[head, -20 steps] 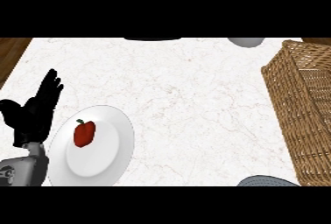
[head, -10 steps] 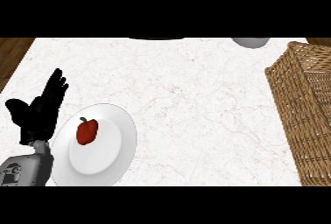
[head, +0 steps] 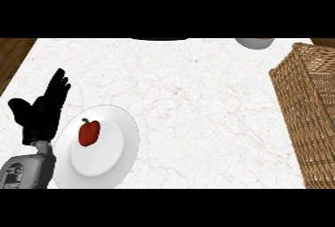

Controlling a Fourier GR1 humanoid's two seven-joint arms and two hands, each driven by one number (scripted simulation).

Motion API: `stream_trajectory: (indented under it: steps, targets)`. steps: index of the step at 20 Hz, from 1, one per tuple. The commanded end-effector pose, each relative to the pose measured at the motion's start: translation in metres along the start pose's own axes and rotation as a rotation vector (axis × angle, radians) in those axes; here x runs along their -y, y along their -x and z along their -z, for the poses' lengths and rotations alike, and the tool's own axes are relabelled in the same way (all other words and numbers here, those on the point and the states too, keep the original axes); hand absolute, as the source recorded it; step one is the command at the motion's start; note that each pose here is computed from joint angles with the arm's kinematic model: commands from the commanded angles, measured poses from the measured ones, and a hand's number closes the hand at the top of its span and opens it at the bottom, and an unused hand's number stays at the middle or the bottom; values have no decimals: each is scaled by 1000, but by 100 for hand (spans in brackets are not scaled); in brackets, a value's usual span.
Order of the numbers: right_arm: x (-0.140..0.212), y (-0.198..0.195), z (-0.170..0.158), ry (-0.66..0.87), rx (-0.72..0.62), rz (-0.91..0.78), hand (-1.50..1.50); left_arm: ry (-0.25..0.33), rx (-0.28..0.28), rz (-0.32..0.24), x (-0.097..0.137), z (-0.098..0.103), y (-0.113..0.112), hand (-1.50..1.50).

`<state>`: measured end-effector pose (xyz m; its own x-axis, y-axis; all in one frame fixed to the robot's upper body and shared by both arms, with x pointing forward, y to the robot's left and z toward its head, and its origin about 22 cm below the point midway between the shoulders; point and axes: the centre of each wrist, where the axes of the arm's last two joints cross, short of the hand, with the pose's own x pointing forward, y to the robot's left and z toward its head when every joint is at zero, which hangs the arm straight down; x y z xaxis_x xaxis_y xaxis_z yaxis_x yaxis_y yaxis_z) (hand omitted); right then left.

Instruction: Pick the lemon from the placemat and place it in the basket

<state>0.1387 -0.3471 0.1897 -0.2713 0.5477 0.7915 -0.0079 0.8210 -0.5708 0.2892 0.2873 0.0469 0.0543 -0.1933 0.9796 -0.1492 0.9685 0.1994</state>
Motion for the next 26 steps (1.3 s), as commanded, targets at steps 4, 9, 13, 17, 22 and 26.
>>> stream_trajectory:
  steps: [4, 9, 13, 17, 22, 26]
  targets:
    - [5, 38, 49, -8, -90, -34, 150, -12, 6, -9, -17, 8, 5, 0]
    - [10, 54, 68, -24, -127, -100, 150, -5, -4, 4, -17, -10, 7, 0]
    - [9, 70, 95, -1, -128, -62, 150, 5, -3, 8, -19, 0, -17, 0]
    - [35, 95, 94, -42, -126, 12, 150, -11, 8, 16, -6, 13, -7, 0]
    - [39, 122, 111, -49, -143, 17, 150, -10, -10, -6, -9, -6, -6, 0]
    - [53, 58, 104, -41, 213, -629, 150, -16, 0, -7, -6, -2, 0, 0]
